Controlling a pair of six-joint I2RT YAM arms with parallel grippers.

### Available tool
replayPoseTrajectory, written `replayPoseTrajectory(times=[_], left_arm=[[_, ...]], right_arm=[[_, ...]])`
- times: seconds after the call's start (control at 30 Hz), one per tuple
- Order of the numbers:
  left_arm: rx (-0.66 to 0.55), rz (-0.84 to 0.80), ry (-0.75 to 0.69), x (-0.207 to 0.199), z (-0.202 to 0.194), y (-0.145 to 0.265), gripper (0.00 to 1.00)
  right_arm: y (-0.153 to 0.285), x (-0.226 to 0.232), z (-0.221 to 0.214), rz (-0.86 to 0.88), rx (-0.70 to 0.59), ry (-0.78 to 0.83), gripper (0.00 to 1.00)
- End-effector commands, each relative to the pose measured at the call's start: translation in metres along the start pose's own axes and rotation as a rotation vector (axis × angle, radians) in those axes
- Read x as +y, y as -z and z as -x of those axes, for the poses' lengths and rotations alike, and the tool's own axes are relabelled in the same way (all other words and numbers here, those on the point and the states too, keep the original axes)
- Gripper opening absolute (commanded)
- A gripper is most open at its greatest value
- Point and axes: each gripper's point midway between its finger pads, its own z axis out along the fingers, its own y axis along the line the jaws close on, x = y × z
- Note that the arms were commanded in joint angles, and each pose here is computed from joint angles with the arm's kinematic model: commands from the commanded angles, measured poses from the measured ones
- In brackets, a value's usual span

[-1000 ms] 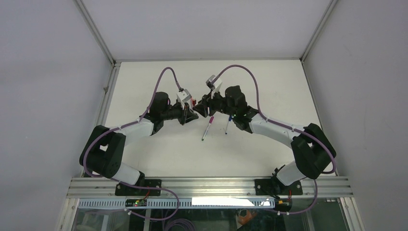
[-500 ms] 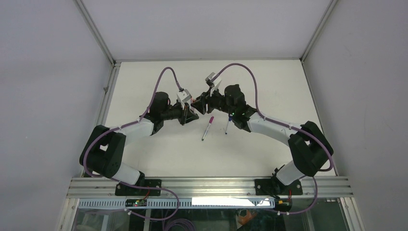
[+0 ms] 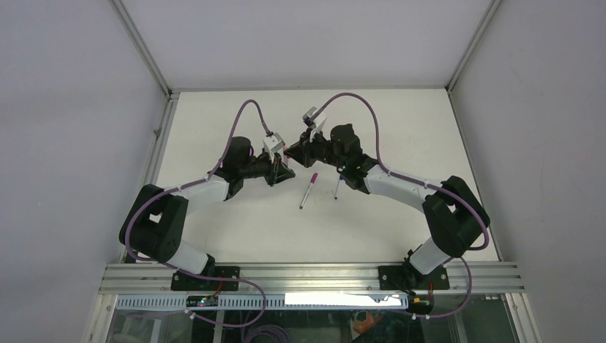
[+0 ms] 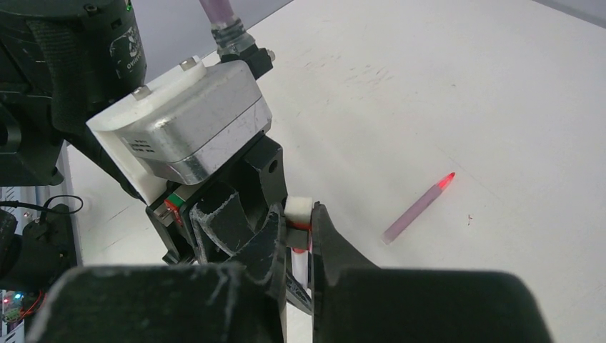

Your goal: Insert the pens into the pen caps

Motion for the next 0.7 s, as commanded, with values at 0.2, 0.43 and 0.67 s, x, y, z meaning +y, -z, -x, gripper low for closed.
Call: replayPoseTrajectory(times=[0.2, 0.43, 0.67], left_arm=[[-0.135, 0.101, -0.122, 0.008, 0.055, 0.016, 0.0], [-0.256, 0.176, -0.201, 0.003, 0.099, 0.041, 0.0], [-0.305, 0.184, -0.223, -0.002, 0.114, 0.049, 0.0]], right_arm=[[-0.003, -0.007, 0.007, -0.043, -0.007, 0.004, 0.0], [-0.002, -0.016, -0.026, -0.087, 0.077, -0.057, 0.0], [-0.003, -0.015, -0.049, -0.094, 0.132, -0.095, 0.0]])
